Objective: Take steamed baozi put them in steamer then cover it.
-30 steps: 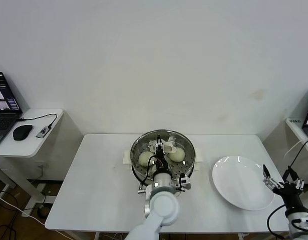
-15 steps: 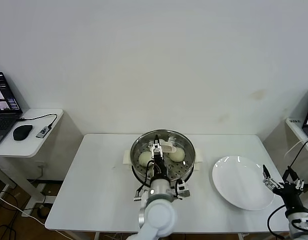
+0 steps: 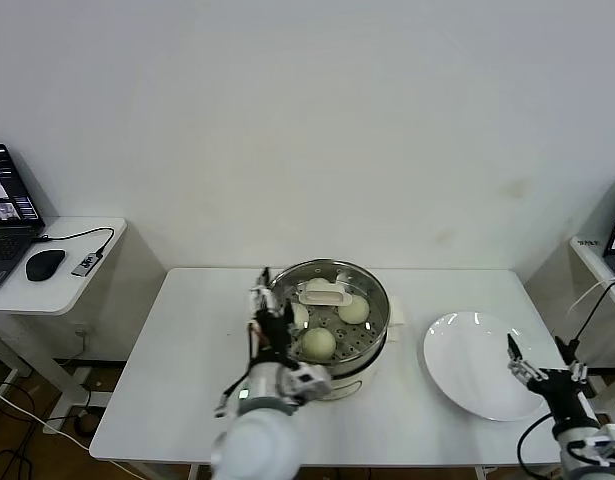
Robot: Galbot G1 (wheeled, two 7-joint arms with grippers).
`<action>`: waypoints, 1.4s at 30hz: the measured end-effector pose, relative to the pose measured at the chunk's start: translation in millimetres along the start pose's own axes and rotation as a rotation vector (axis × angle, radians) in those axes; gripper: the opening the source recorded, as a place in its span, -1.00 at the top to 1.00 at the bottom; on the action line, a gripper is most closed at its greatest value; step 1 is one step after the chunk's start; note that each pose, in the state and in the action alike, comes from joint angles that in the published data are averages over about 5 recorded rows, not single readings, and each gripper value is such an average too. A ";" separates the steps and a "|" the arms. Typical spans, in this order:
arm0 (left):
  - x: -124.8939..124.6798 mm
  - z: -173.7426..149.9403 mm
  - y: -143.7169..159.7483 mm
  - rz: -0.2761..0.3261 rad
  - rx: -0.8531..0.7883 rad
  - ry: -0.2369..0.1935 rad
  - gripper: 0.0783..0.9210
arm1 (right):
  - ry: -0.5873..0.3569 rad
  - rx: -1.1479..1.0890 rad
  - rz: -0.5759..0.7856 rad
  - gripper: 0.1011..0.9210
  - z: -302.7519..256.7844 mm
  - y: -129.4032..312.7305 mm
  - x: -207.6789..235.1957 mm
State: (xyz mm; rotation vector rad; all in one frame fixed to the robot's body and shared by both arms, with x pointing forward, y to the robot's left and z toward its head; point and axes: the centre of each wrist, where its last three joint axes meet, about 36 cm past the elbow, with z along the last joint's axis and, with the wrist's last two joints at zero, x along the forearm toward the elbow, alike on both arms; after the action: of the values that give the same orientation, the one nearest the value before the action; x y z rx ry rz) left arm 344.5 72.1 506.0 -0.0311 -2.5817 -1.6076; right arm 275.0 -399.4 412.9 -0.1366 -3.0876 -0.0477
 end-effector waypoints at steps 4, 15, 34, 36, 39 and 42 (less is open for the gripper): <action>-0.5 30.7 16.5 0.018 0.146 0.045 -0.77 | 0.025 -0.016 -0.019 -0.76 7.8 12.0 2.5; 2.8 139.8 12.2 0.142 0.534 0.133 -0.77 | 0.070 -0.033 -0.046 -0.76 29.6 34.8 6.6; 39.4 211.5 -9.0 0.138 0.834 0.088 -0.77 | 0.124 0.011 -0.053 -0.76 35.5 43.2 8.2; 41.5 214.0 -10.4 0.139 0.841 0.088 -0.77 | 0.125 0.014 -0.050 -0.76 36.4 43.3 7.4; 44.2 216.8 -13.0 0.145 0.849 0.088 -0.77 | 0.123 0.019 -0.045 -0.76 36.4 43.0 6.1; 46.0 218.7 -14.2 0.148 0.853 0.084 -0.77 | 0.123 0.025 -0.045 -0.76 34.7 43.4 5.3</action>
State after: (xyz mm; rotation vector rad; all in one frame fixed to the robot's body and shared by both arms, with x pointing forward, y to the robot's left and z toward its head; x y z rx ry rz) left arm 281.6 260.2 402.1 -0.0817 -2.8727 -0.3654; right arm 271.8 -354.6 379.9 -0.0601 -2.9675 -0.0178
